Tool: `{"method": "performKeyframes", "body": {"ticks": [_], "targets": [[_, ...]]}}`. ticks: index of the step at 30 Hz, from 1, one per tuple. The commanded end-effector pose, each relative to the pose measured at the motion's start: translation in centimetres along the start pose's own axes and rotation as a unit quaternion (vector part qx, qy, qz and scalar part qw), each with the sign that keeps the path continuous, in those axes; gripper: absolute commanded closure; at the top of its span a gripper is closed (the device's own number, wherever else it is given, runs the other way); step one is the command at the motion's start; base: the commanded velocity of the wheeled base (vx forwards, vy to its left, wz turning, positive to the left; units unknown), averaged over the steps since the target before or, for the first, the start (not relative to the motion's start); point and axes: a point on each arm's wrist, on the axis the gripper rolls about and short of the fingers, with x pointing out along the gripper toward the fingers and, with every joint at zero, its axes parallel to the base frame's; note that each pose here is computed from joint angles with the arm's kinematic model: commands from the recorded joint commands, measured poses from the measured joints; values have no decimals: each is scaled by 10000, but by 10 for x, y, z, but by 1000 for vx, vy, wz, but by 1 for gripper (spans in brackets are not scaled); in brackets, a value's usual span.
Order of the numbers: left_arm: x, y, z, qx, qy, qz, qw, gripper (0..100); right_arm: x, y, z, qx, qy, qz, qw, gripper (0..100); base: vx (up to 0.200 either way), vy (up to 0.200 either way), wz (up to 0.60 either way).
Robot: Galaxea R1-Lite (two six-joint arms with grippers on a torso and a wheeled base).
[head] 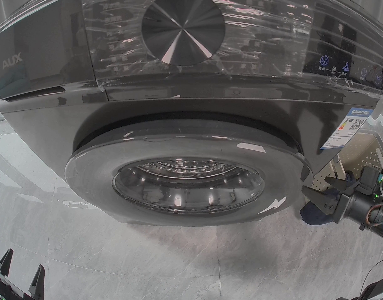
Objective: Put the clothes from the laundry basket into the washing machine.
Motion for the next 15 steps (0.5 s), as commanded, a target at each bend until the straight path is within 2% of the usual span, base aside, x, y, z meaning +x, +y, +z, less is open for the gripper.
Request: {"method": "performKeyframes", "body": {"ticks": [1,10,14,15], "targets": [[0,0,-5,-2,1,-1,10000,0,27,3,-2,2,272,45,9996,0,0,0,0],[0,0,-5,-2,1,-1,10000,0,38,18,-5,-29,425,419,9982,0,0,0,0],[0,0,-5,-2,1,-1,10000,0,40,19,-8,-26,501,441,9978,0,0,0,0],[0,0,-5,-2,1,-1,10000,0,34,18,-19,-62,719,549,9959,0,0,0,0]]}}
